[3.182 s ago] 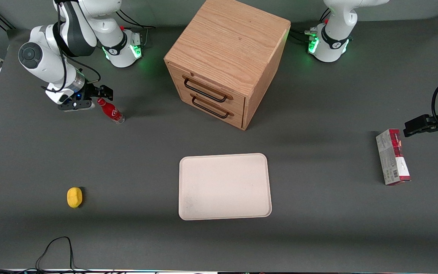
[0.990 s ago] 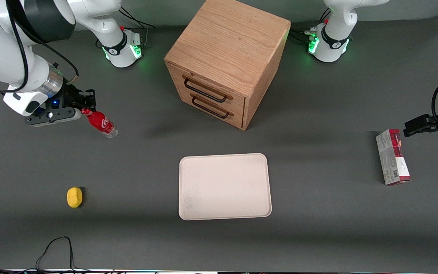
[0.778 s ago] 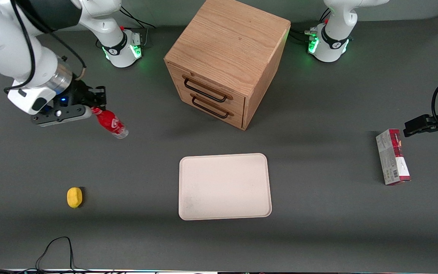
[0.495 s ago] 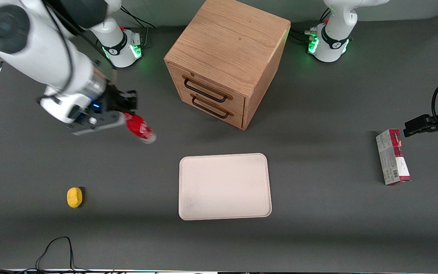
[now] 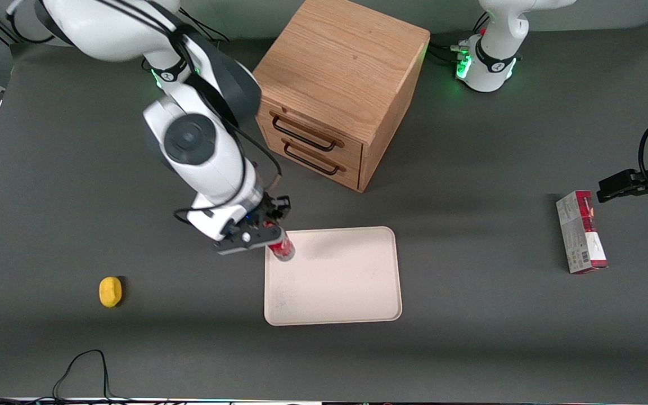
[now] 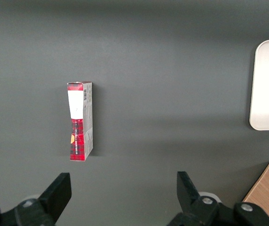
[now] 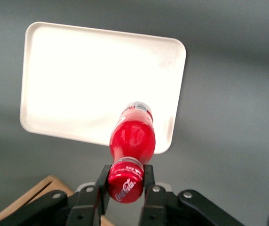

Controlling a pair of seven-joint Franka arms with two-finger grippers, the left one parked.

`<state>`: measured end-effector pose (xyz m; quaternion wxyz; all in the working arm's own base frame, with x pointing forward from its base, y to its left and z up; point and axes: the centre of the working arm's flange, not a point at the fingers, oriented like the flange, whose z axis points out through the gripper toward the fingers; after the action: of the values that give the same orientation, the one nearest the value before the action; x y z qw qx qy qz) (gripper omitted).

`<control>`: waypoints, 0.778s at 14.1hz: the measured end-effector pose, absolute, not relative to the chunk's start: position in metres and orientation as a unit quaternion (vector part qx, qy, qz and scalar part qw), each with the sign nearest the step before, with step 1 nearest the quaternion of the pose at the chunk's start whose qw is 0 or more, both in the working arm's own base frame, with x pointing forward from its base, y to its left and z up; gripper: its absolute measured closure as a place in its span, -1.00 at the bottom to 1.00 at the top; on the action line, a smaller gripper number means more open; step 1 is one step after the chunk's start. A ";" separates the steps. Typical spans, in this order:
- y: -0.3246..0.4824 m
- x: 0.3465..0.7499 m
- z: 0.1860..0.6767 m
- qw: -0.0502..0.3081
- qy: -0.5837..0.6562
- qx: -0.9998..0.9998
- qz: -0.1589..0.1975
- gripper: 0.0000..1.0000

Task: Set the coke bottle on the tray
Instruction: 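Carry the held bottle over the white tray with the right gripper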

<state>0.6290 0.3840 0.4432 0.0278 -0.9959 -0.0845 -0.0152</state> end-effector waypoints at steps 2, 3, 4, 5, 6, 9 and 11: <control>0.385 0.643 0.417 0.027 -0.088 -0.995 -0.031 0.37; 0.383 0.649 0.407 0.026 -0.090 -0.995 -0.039 0.37; 0.381 0.655 0.396 0.026 -0.091 -0.995 -0.044 0.37; 0.379 0.660 0.385 0.029 -0.090 -0.994 -0.045 0.37; 0.376 0.665 0.374 0.032 -0.088 -0.995 -0.044 0.37; 0.362 0.678 0.346 0.036 -0.076 -0.996 -0.037 0.37; 0.349 0.686 0.334 0.036 -0.067 -0.997 -0.031 0.37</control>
<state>0.6857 0.3490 0.3343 0.0359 -0.9966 -0.0667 -0.0312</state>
